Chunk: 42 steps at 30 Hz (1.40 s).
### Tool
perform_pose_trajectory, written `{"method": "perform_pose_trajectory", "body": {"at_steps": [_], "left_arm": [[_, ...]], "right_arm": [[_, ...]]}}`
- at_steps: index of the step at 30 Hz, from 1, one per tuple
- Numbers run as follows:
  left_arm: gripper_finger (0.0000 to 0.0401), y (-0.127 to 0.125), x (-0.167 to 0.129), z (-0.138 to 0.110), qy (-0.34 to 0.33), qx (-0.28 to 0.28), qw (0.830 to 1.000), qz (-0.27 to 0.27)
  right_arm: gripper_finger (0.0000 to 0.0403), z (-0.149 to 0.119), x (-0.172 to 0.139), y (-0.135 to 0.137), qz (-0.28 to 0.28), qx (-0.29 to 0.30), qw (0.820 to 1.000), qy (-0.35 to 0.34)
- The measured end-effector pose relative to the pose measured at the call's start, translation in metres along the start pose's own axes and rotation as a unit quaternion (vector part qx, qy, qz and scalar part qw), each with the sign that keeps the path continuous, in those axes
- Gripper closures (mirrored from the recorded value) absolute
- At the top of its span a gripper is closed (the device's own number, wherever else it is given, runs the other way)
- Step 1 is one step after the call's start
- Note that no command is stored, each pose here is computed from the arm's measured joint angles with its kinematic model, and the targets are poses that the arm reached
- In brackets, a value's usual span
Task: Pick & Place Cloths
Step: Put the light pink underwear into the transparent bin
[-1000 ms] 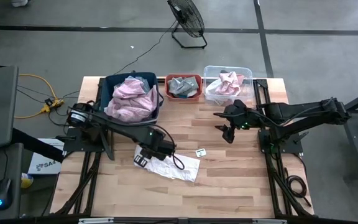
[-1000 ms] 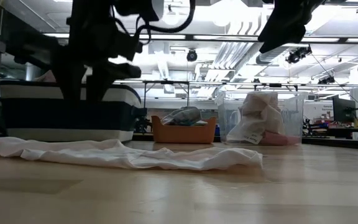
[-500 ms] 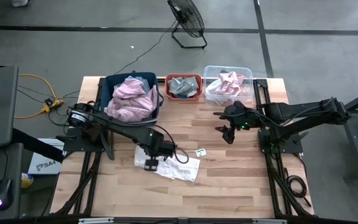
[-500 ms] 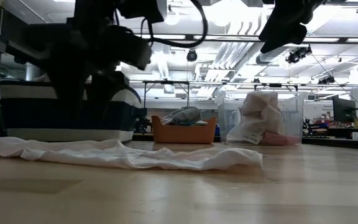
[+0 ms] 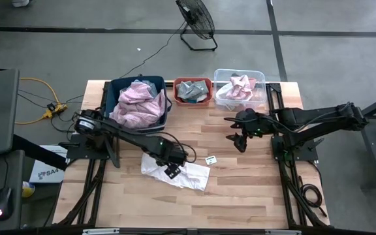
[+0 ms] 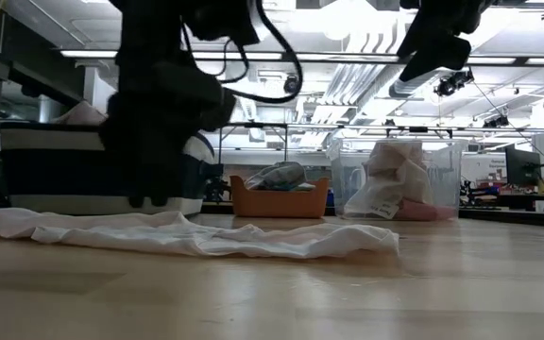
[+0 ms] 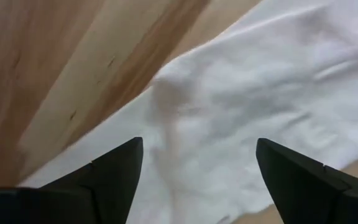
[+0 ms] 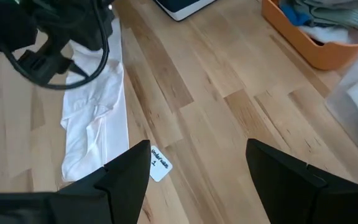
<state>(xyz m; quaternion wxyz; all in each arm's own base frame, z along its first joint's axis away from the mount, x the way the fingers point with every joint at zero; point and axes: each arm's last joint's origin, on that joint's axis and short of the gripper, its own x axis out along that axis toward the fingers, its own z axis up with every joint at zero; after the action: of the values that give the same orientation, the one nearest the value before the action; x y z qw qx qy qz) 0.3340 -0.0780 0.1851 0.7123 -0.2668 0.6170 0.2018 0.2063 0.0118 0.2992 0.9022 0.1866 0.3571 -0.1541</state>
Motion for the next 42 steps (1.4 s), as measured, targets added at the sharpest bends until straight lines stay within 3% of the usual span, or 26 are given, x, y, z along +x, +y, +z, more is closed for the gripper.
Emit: {"method": "perform_pose_trajectory", "body": {"at_steps": [11, 22, 31, 38, 42], "left_arm": [[0.01, -0.007, 0.033, -0.003, 0.008, -0.099, 0.994, 0.045], [0.0117, -0.006, 0.054, -0.004, 0.026, -0.113, 0.991, 0.073], [0.0233, -0.006, 0.055, -0.003, 0.019, -0.108, 0.991, 0.07], [0.0373, -0.007, 0.055, -0.002, 0.008, -0.048, 0.996, 0.07], [0.0387, -0.007, 0.055, -0.001, 0.009, -0.012, 0.997, 0.069]], "right_arm": [[0.0147, -0.005, -0.001, 0.006, 0.012, -0.015, 1.0, 0.008], [0.0147, -0.015, -0.006, 0.022, 0.04, -0.047, 0.998, 0.018], [0.0147, -0.019, -0.008, 0.028, 0.05, -0.049, 0.997, 0.021], [0.0147, -0.021, -0.009, 0.03, 0.039, -0.054, 0.998, 0.011], [0.0147, -0.022, -0.01, 0.032, 0.043, -0.059, 0.997, 0.012]]}}
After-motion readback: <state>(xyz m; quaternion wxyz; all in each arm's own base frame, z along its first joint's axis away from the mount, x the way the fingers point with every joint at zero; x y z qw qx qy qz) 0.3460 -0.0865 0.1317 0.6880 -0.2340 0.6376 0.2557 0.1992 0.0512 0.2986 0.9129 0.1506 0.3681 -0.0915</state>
